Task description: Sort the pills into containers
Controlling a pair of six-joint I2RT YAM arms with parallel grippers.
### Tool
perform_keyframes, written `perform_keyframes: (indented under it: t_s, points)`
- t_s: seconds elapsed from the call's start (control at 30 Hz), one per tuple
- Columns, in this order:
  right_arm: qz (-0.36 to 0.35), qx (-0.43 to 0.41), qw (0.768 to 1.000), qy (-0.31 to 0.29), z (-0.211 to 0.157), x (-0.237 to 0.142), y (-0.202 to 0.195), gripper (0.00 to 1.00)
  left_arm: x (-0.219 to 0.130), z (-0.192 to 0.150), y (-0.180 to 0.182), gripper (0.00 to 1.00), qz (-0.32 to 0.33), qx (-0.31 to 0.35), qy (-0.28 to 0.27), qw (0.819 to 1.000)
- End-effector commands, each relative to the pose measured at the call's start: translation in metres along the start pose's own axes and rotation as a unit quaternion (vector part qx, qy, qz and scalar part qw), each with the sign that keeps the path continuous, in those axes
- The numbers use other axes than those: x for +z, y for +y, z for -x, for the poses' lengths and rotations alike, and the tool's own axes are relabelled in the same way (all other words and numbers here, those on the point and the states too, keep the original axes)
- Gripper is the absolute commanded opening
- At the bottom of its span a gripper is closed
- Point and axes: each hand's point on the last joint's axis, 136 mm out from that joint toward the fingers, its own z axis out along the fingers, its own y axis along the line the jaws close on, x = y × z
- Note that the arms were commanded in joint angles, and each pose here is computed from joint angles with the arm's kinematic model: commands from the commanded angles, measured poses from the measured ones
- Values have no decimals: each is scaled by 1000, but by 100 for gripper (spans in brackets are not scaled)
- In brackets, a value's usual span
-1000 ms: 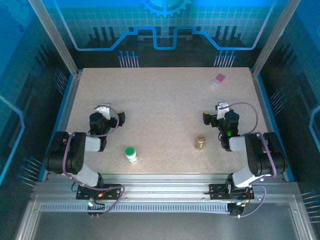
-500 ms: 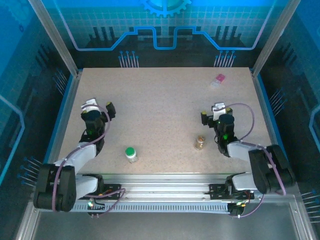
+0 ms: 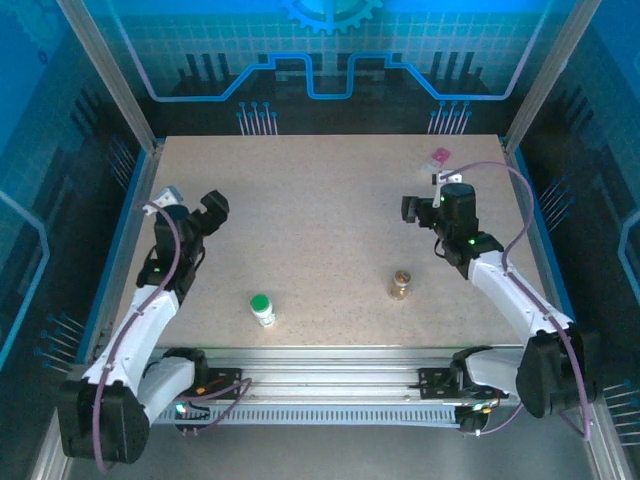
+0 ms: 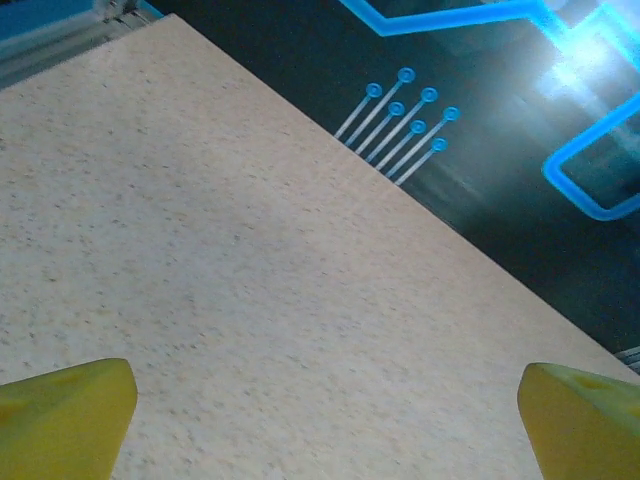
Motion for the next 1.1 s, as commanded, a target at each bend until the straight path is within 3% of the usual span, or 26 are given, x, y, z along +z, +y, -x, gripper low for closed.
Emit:
perform_keyframes:
  t_s: [0.0,0.17,0.33,0.43,0.6,0.9,1.07]
  points:
    - [-23,-1,998,56,-8,5,-5,100,-20,-25,-14,99,-14,-12,107,994]
    - [-57,32,994,91,-3,51,-26,100,-45,-22,-46,99,-57,-13,165,985]
    - [-111,56,986,115,13,124,-57,100,-75,-4,-68,99,-87,66,181,977]
    - [-137,62,981,119,15,169,-75,99,-80,-8,-66,99,-93,99,183,974]
    - [-132,82,977,144,13,228,-86,95,-74,-18,-48,99,-80,95,158,980]
    - [-135,49,972,188,-7,296,-87,93,-74,-21,-45,99,-77,109,162,978]
    - [-158,54,963,211,-14,305,-99,89,-76,-22,-47,99,-84,107,162,977]
